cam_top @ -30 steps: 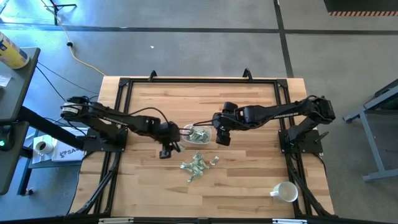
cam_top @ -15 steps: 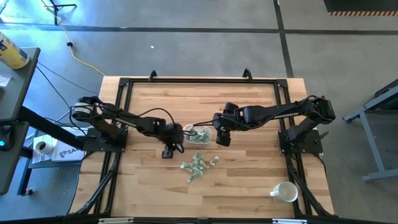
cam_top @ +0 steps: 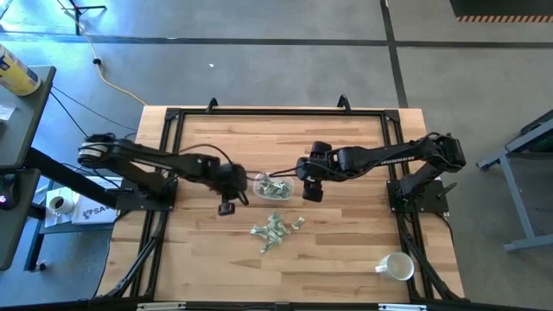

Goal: Pick and place Stevia / Truvia into bins
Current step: Put the stevia packet into the transparent container

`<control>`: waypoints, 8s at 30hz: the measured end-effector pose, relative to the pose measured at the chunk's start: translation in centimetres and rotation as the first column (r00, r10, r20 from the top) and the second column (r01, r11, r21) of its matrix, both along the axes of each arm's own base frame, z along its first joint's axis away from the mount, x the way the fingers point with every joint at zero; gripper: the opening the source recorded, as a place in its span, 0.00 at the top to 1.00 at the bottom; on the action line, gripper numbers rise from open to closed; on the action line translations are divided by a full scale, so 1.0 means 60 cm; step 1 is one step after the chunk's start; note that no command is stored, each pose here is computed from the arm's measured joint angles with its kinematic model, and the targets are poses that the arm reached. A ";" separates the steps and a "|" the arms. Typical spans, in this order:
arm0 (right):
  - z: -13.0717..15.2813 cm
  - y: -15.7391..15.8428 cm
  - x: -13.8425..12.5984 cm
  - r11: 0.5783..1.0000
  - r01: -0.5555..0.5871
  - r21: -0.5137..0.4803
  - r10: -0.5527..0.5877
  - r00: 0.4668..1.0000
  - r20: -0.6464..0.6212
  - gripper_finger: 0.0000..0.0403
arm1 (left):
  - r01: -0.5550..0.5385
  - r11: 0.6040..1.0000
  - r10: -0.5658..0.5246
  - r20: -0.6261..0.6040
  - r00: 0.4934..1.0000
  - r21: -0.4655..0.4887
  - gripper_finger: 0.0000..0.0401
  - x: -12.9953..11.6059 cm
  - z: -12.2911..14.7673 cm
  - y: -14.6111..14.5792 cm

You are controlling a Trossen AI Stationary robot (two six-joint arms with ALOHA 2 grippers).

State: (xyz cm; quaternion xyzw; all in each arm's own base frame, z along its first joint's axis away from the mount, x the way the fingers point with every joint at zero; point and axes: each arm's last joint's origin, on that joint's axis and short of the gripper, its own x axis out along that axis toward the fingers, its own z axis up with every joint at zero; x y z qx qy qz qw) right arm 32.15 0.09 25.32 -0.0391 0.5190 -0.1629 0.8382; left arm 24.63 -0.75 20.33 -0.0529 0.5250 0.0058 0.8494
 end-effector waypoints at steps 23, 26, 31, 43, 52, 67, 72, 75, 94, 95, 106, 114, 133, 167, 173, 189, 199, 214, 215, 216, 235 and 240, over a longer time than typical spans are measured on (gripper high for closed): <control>0.006 -0.005 0.014 0.997 -0.054 0.055 0.049 0.995 0.085 0.35 | -0.236 0.956 0.260 0.129 0.957 -0.172 0.78 0.099 -0.044 0.086; 0.005 0.007 0.013 0.991 -0.103 0.087 0.097 0.993 0.073 0.35 | -0.249 0.951 0.270 0.104 0.957 -0.184 0.77 0.077 -0.016 0.075; 0.003 0.043 0.008 0.965 -0.250 0.074 0.248 0.968 0.036 0.35 | -0.216 0.971 0.230 0.154 0.961 -0.100 0.77 0.026 0.050 0.032; -0.120 0.136 0.055 0.844 -0.460 0.277 0.494 0.867 -0.063 0.35 | -0.374 0.923 0.384 0.321 0.865 -0.097 0.78 -0.111 0.152 -0.043; -0.178 0.163 0.063 0.884 -0.364 0.294 0.415 0.900 -0.133 0.35 | -0.371 0.917 0.398 0.382 0.834 -0.146 0.78 -0.163 0.172 -0.068; -0.204 0.136 0.072 0.880 -0.287 0.379 0.374 0.910 -0.179 0.70 | -0.382 0.916 0.398 0.397 0.827 -0.124 0.78 -0.169 0.172 -0.070; -0.183 0.133 0.062 0.892 -0.211 0.400 0.304 0.934 -0.185 0.95 | -0.384 0.916 0.398 0.387 0.832 -0.115 0.78 -0.170 0.171 -0.070; -0.143 0.120 0.052 0.901 -0.125 0.415 0.204 0.967 -0.153 0.97 | -0.397 0.911 0.410 0.374 0.832 -0.114 0.78 -0.172 0.167 -0.069; -0.098 -0.058 0.119 0.887 -0.002 0.461 -0.138 0.953 0.270 0.77 | -0.457 0.865 0.500 0.422 0.756 -0.207 0.78 -0.149 0.066 -0.077; -0.106 -0.056 0.120 0.889 -0.003 0.458 -0.130 0.957 0.259 0.76 | -0.457 0.865 0.501 0.425 0.754 -0.210 0.78 -0.149 0.065 -0.077; -0.154 -0.049 0.118 0.928 -0.004 0.373 -0.045 0.991 0.122 0.80 | -0.492 0.840 0.540 0.440 0.718 -0.228 0.78 -0.148 0.066 -0.076; -0.139 -0.039 0.117 0.931 -0.100 0.350 0.052 0.988 0.143 0.82 | -0.506 0.829 0.554 0.466 0.690 -0.238 0.78 -0.138 0.066 -0.079; -0.029 0.073 0.031 0.978 -0.164 0.130 0.172 0.984 -0.046 0.52 | -0.139 0.990 0.129 0.311 0.941 0.009 0.72 -0.010 -0.068 -0.135; -0.058 0.190 -0.024 0.993 0.101 0.058 -0.101 0.995 -0.005 0.41 | -0.015 0.986 0.059 0.265 0.963 -0.165 0.75 0.080 -0.155 -0.129; -0.056 0.195 -0.027 0.996 0.082 0.036 -0.082 0.997 0.005 0.41 | -0.054 0.981 0.102 0.253 0.962 -0.189 0.94 0.080 -0.142 -0.103; -0.071 0.081 -0.057 0.992 0.120 -0.035 -0.124 0.974 -0.191 0.49 | -0.118 0.992 0.096 0.327 0.940 0.050 0.94 0.118 -0.017 0.029; -0.101 0.087 -0.026 0.992 -0.056 0.110 0.056 0.998 0.006 0.49 | -0.162 0.968 0.204 0.220 0.954 -0.193 0.55 0.117 -0.050 0.086; -0.157 0.116 0.046 0.884 -0.425 0.197 0.371 0.892 0.259 0.50 | -0.226 0.973 0.231 0.141 0.963 -0.046 0.50 0.017 0.044 -0.048; -0.164 0.117 0.050 0.887 -0.414 0.205 0.362 0.898 0.251 0.51 | -0.238 0.971 0.241 0.129 0.962 -0.037 0.51 0.012 0.044 -0.054; -0.168 0.119 0.054 0.890 -0.402 0.215 0.348 0.904 0.249 0.52 | -0.246 0.969 0.248 0.123 0.961 -0.032 0.53 0.008 0.045 -0.060; -0.210 0.118 0.077 0.921 -0.216 0.323 0.188 0.975 0.114 0.83 | -0.257 0.966 0.260 0.104 0.960 -0.042 0.62 -0.020 0.042 -0.131; -0.184 0.124 0.081 0.921 -0.137 0.364 0.127 0.991 0.052 0.98 | -0.270 0.962 0.273 0.105 0.956 -0.046 0.63 -0.020 0.042 -0.130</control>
